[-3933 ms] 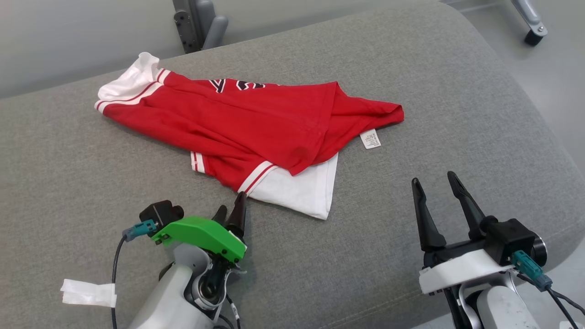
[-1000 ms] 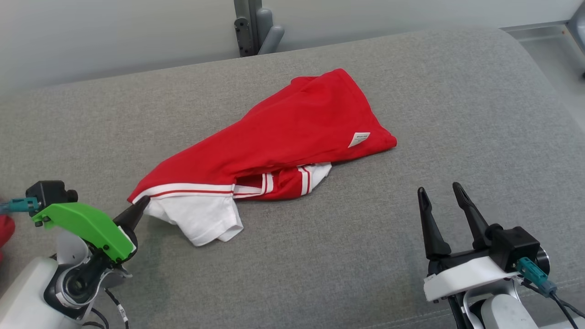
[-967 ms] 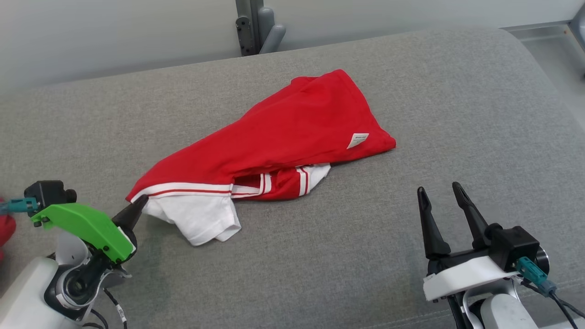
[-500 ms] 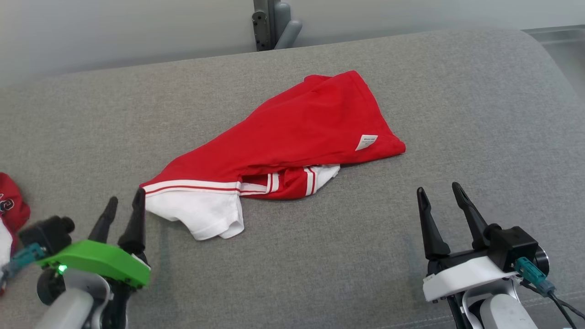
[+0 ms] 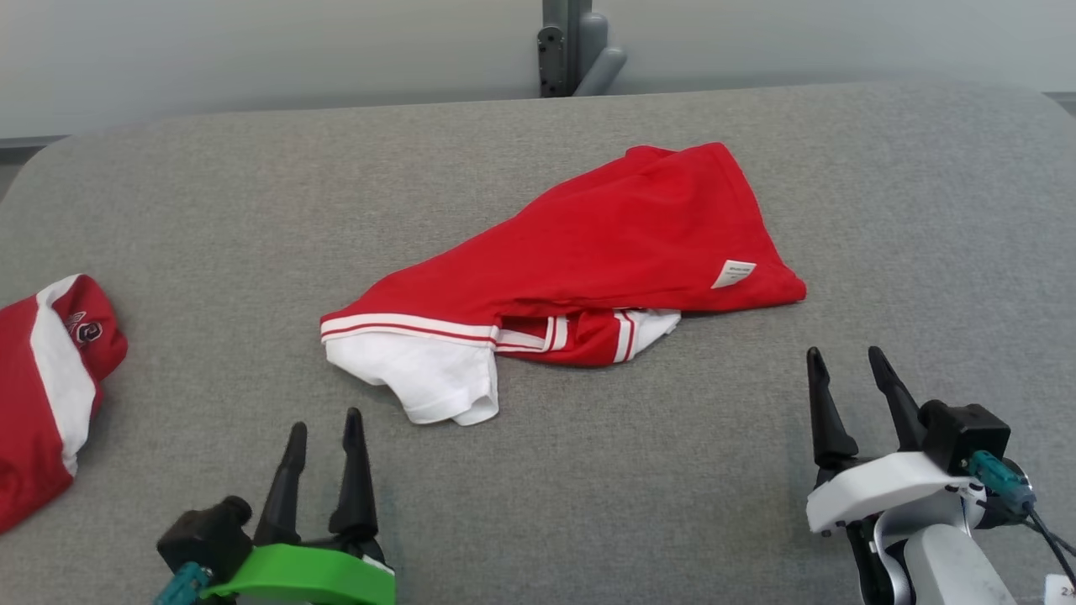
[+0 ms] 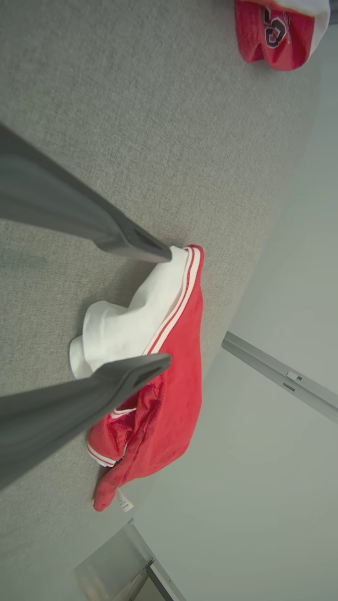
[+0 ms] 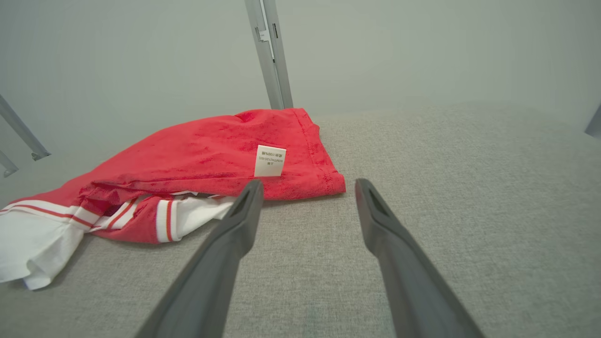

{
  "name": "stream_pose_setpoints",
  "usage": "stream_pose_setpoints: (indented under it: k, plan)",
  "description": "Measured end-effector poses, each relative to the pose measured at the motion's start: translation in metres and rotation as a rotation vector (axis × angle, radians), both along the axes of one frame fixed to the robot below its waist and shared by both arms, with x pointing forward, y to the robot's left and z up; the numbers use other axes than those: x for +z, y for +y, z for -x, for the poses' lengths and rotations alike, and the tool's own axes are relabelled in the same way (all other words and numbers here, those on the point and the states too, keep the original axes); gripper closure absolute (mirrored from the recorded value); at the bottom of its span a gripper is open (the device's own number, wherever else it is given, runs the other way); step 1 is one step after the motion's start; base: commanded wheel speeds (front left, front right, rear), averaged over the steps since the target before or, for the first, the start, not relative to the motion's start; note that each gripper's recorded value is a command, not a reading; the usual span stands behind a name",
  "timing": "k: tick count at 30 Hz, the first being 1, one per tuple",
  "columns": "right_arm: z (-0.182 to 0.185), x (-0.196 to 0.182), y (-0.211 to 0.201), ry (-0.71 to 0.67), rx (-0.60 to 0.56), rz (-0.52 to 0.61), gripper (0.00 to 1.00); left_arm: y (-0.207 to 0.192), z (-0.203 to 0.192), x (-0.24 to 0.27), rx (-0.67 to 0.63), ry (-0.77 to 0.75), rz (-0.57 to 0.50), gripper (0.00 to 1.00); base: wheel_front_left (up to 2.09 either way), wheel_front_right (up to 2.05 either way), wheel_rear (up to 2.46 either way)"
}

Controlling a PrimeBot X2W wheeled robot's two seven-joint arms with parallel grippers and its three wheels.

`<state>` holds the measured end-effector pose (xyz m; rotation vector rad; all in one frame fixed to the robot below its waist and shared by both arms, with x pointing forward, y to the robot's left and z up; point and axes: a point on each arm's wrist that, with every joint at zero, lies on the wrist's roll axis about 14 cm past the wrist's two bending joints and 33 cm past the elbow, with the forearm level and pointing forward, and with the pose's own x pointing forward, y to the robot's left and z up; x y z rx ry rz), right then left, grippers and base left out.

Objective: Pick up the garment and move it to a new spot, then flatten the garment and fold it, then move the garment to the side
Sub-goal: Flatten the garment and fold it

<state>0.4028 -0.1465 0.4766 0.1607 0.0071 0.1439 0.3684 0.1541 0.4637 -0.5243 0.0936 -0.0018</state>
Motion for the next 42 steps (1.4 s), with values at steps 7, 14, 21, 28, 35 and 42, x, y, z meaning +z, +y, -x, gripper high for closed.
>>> stream_pose_setpoints:
  k: [7,14,21,28,35,42]
  plan:
    - [-0.036,-0.031,-0.005,0.121,-0.006,-0.048,0.0,0.003,0.021,0.008,0.011,-0.054,-0.103,0.0,0.0,0.0,0.0]
    - [-0.085,-0.047,0.004,0.228,0.054,-0.012,0.0,0.01,0.033,0.011,0.032,-0.059,-0.192,0.0,0.0,0.0,0.0]
    - [-0.098,-0.077,0.012,0.38,0.11,0.051,0.0,0.012,0.037,0.003,0.043,-0.026,-0.215,0.0,0.0,0.0,0.0]
    - [-0.1,-0.083,0.013,0.417,0.141,0.096,0.56,0.012,0.037,0.001,0.043,-0.017,-0.231,0.0,0.0,0.0,0.0]
    - [-0.105,-0.069,0.001,0.348,0.127,0.105,1.0,0.01,0.034,-0.002,0.03,-0.013,-0.232,0.0,0.0,0.0,0.0]
    - [-0.108,-0.058,-0.052,0.31,0.022,0.138,1.0,-0.003,0.029,-0.008,-0.027,-0.006,-0.223,0.0,0.0,0.0,0.0]
